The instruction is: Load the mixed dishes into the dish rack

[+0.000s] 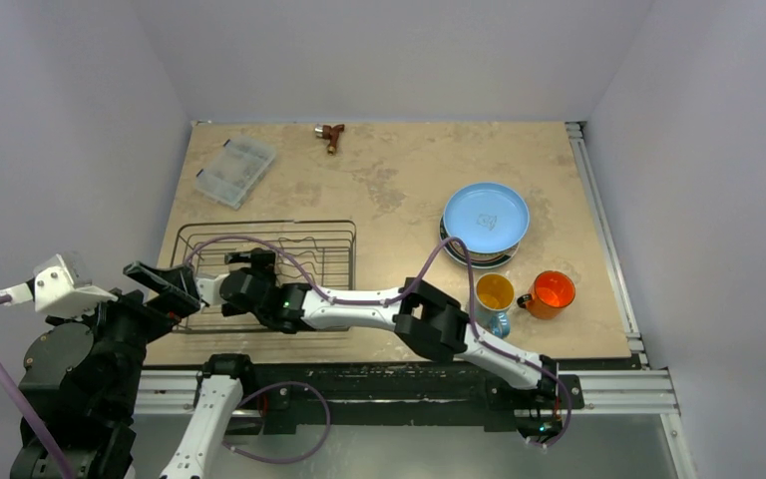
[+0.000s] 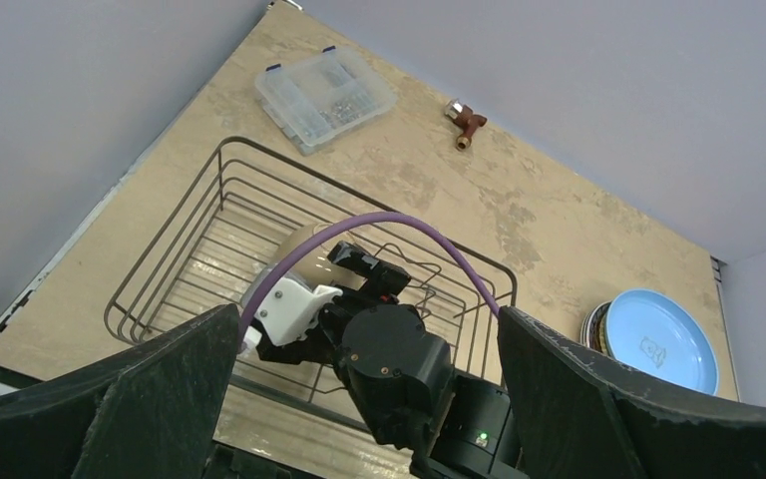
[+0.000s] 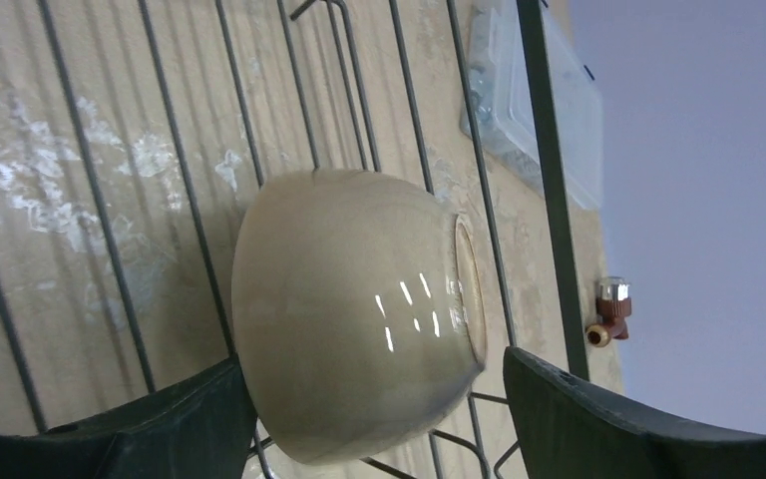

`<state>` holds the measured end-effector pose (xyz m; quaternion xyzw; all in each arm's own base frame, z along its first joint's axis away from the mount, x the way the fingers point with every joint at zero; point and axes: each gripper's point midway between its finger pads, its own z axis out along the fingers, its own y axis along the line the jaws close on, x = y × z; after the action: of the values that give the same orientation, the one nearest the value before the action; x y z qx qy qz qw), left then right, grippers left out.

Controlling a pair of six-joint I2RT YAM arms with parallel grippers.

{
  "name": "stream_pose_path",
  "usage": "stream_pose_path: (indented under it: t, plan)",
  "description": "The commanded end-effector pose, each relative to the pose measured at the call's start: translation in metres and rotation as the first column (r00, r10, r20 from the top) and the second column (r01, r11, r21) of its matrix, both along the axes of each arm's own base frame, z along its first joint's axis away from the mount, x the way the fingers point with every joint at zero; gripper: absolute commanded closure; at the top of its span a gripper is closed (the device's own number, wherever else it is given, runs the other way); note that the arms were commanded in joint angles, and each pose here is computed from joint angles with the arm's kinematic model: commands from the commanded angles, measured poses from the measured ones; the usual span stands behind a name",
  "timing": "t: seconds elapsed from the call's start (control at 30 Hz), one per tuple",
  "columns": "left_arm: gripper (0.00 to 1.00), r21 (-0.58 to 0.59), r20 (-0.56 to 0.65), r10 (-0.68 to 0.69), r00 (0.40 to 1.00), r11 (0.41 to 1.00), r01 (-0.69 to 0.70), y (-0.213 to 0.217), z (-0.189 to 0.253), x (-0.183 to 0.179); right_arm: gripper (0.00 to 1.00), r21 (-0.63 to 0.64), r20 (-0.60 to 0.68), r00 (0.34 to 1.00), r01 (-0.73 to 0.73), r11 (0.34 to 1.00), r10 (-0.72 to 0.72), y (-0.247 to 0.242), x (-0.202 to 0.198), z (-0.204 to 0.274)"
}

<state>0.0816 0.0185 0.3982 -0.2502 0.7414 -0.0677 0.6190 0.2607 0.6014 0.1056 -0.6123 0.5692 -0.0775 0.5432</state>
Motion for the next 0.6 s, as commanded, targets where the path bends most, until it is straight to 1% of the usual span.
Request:
stream_pose_path:
  t: [0.0,0.13,0.27,0.33,0.43,0.5,0.53,0.57]
  plan:
    - [0.0,0.006,0.06,-0.031,0.998,1.0,0.031,-0.004,0.016,0.002,0.1,0.108,-0.087,0.992,-0.079,0.991,0.088,0.005,-0.019,0.061]
    - [0.0,0.009,0.059,-0.052,0.997,0.999,0.051,-0.008,0.015,0.001,0.06,0.146,-0.18,0.972,-0.122,0.982,0.148,0.007,-0.035,0.071]
    - [0.0,0.018,0.063,-0.078,0.995,0.997,0.077,-0.011,0.014,0.001,0.04,0.248,-0.259,0.949,-0.117,0.962,0.183,0.0,-0.051,0.098]
    - [0.0,0.019,0.058,-0.096,0.994,0.995,0.095,-0.014,0.012,0.003,0.04,0.329,-0.285,0.94,-0.088,0.94,0.187,-0.007,-0.056,0.123]
    - [0.0,0.023,0.035,-0.145,0.989,0.989,0.144,-0.022,0.005,0.01,0.04,0.409,-0.344,0.922,-0.022,0.912,0.177,-0.025,-0.065,0.145]
    - [0.0,0.021,0.019,-0.186,0.982,0.982,0.186,-0.029,0.0,0.013,0.04,0.432,-0.401,0.903,0.04,0.901,0.152,-0.045,-0.071,0.14]
    - [0.0,0.022,0.012,-0.198,0.98,0.98,0.197,-0.031,-0.004,0.015,0.04,0.474,-0.413,0.897,0.064,0.878,0.157,-0.056,-0.074,0.149]
    - [0.0,0.022,0.007,-0.207,0.978,0.978,0.207,-0.033,-0.007,0.017,0.04,0.489,-0.437,0.887,0.093,0.867,0.151,-0.066,-0.076,0.146]
